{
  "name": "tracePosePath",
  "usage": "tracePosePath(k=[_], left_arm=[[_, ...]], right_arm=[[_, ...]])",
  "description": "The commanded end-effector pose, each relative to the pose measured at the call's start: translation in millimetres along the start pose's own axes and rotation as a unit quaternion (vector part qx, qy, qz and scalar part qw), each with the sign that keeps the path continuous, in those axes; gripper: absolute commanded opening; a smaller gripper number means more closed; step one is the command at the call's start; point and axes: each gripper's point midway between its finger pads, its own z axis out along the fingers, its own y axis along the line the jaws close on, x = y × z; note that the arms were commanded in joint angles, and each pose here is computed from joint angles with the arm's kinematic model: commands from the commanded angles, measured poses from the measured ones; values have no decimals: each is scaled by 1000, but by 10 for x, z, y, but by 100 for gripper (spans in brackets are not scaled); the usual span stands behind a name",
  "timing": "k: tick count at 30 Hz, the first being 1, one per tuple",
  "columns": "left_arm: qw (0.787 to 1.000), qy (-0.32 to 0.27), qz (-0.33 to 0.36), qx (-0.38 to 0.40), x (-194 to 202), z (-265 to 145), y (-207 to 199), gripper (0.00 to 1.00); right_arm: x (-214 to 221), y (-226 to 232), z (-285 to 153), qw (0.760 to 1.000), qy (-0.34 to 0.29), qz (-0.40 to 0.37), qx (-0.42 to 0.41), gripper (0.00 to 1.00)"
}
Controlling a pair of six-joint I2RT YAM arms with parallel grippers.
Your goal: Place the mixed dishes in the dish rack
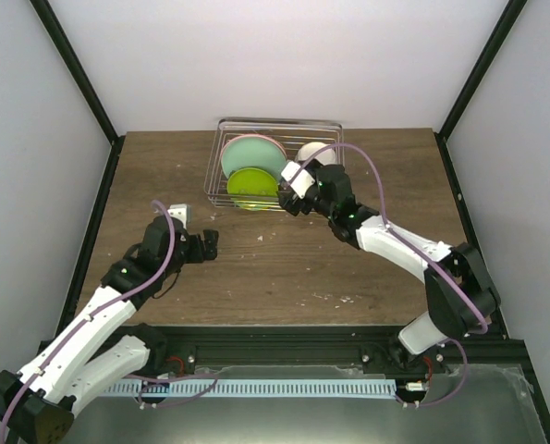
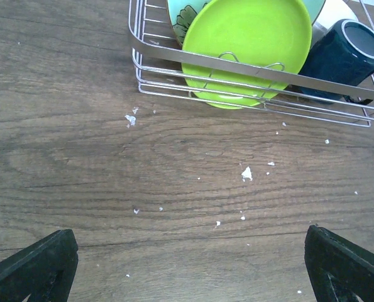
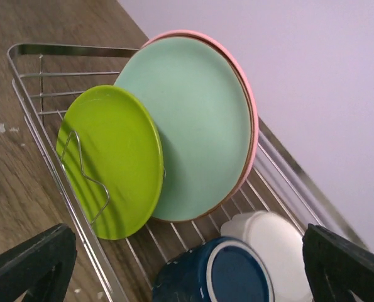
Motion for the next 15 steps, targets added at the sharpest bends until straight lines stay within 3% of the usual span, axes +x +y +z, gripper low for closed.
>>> tracePosePath(k=[1,9,15], left_arm=[[1000,-13,-11,-1,-48,-17,12,100],[1000,-24,-5,-8,-235,-1,-33,100],[999,40,4,-20,-53,309,-44,100]], right_arm=[[105,-53,-127,993,45,107,19,100],[333,-229,-269,948,107,286,90,100],[509,-231,-315,898,96,417,100,100]])
